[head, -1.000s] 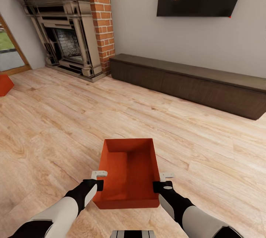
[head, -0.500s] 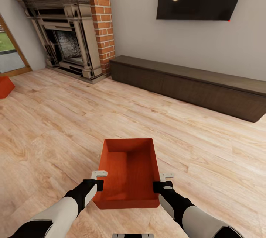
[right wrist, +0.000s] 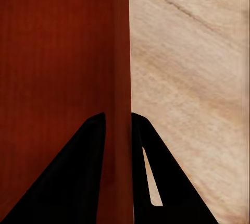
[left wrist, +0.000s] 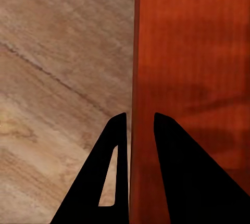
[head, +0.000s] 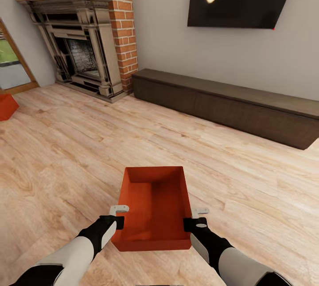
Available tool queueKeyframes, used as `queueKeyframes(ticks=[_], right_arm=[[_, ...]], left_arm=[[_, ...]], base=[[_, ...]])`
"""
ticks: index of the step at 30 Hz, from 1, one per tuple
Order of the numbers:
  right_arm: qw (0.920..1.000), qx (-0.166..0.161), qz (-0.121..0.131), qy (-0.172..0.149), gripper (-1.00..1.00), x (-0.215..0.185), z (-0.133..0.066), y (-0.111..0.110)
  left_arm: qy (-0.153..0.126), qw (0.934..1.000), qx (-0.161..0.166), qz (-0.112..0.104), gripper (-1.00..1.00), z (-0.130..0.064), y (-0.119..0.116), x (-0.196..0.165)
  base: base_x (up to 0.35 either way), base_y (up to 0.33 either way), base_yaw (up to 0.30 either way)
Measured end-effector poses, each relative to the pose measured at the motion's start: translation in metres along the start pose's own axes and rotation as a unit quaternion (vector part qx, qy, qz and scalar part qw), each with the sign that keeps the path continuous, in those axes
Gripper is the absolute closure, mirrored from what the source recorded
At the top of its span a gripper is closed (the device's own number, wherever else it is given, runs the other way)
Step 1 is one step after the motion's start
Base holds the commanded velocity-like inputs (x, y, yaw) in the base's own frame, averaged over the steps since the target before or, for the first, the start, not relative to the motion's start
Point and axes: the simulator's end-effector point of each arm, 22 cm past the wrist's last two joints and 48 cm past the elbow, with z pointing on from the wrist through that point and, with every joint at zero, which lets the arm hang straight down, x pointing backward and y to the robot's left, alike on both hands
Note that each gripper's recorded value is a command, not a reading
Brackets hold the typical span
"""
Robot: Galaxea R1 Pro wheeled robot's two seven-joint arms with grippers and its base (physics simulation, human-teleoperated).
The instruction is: Move the two storage containers from the living room to the garage. In the garage, place one container on the floor and stack the other container on top of it (either order is fine).
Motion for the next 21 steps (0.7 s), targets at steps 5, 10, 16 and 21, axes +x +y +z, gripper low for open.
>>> queueKeyframes(ticks=[5,10,16,21], right_arm=[[1.0,0.0,0.0,0.0,1.0,-0.008,-0.008,-0.001],[1.0,0.0,0.001,0.0,1.0,-0.016,-0.016,-0.002],[1.0,-0.004,0.0,0.0,1.0,-0.025,-0.025,-0.004],[1.0,-0.004,0.0,0.0,1.0,-0.032,-0.033,-0.004]], left_arm=[[0.0,1.0,0.0,0.0,1.0,-0.009,0.001,-0.006],[0.0,1.0,0.0,0.0,1.0,-0.019,0.001,-0.013],[0.001,1.0,0.0,0.0,1.0,-0.03,0.001,-0.02],[0.001,1.0,0.0,0.0,1.0,-0.039,0.002,-0.026]], base=[[0.0,0.0,0.0],[0.0,0.0,0.0],[0.0,0.0,0.0],[0.0,0.0,0.0]])
